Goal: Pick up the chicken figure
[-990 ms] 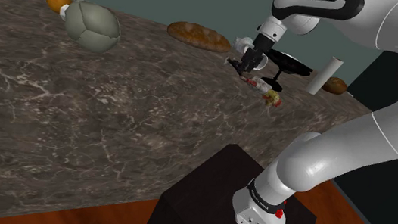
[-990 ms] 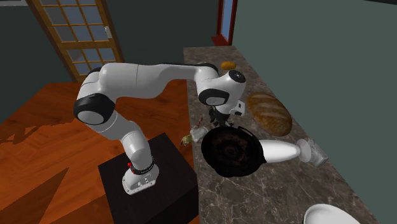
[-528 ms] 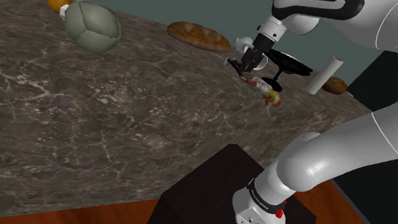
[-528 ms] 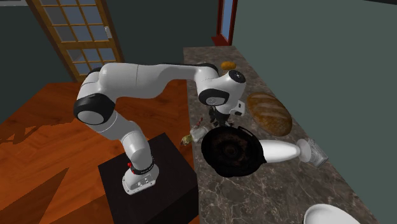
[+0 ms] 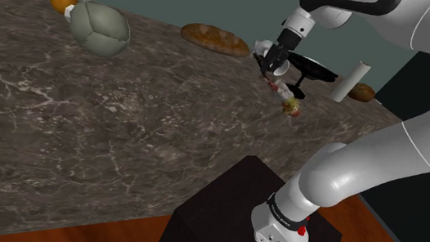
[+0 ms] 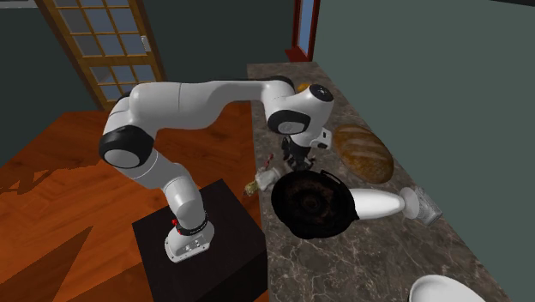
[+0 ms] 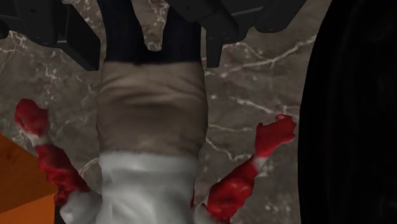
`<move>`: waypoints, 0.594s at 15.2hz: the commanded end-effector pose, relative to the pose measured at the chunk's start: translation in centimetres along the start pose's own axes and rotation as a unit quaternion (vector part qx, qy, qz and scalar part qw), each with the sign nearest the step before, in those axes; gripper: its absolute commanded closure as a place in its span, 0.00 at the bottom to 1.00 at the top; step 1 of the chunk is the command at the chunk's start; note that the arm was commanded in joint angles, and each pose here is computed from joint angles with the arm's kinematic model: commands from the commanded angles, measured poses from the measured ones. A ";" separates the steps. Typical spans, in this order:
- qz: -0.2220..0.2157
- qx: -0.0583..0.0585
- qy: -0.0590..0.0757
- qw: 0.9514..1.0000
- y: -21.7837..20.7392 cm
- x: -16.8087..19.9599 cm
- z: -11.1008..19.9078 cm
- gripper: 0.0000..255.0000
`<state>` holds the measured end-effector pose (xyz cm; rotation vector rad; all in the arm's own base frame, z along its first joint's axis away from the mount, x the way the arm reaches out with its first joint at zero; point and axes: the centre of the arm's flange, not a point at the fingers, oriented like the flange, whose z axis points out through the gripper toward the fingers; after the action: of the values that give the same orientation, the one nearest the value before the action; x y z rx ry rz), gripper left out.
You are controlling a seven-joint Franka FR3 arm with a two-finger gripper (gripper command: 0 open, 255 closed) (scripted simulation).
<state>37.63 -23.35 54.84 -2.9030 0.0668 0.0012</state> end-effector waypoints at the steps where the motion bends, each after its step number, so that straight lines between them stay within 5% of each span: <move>1: 0.000 0.000 0.000 1.000 -0.3 0.0 -1.1 1.00; 9: 0.000 0.000 0.000 1.000 -1.2 0.0 -4.8 1.00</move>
<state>37.68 -23.48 59.41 -2.9029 0.0667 0.0010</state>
